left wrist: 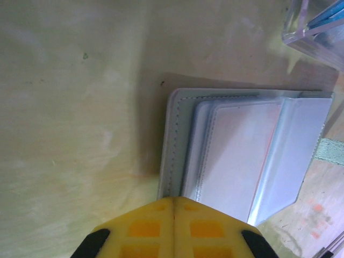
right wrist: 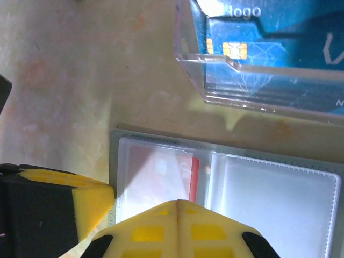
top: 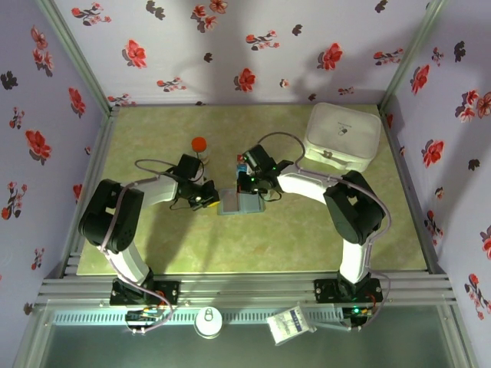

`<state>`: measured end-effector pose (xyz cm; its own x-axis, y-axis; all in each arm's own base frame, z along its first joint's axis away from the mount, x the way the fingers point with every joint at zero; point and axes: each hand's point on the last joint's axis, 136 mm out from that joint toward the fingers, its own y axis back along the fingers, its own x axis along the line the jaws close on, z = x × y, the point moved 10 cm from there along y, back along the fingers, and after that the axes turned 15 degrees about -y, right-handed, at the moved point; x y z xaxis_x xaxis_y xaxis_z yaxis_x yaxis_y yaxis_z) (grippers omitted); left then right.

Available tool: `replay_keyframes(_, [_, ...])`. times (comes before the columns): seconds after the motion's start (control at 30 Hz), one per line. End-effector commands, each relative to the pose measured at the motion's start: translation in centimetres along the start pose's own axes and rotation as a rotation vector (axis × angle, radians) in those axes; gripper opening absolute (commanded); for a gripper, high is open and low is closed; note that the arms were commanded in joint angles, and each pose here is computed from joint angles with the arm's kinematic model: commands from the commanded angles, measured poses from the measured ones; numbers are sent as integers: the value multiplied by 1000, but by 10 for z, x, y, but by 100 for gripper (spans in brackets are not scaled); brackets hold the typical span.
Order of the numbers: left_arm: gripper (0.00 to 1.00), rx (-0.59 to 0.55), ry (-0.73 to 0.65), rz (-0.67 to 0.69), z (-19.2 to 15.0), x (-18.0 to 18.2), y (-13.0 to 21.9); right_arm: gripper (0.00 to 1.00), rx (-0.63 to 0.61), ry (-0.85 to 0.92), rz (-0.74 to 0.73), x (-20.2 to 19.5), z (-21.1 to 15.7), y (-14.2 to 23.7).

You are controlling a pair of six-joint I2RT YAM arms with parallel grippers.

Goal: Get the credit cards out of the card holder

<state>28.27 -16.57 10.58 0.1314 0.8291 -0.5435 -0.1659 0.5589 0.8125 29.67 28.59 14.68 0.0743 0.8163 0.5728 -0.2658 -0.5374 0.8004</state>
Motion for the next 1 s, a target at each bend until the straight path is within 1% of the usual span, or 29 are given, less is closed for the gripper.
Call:
replay_keyframes(0.0, [2, 28, 4, 30, -6, 4, -4, 9, 46, -91, 27, 0, -8, -5])
replay_keyframes(0.27, [2, 35, -3, 44, -2, 5, -6, 21, 101, -177, 104, 0, -14, -17])
replay_keyframes(0.33, [2, 41, -2, 45, -2, 5, -8, 23, 110, -184, 116, 3, -16, -20])
replay_keyframes(0.53, [3, 46, -4, 50, 1, 5, -9, 20, 141, -190, 102, 3, -20, -27])
replay_keyframes(0.77, [3, 44, -5, 60, 2, 6, -7, 20, 171, -194, 48, -6, -25, -35])
replay_keyframes(0.97, [3, 50, -4, 66, 1, 7, -8, 20, 163, -178, -15, -12, -26, -35])
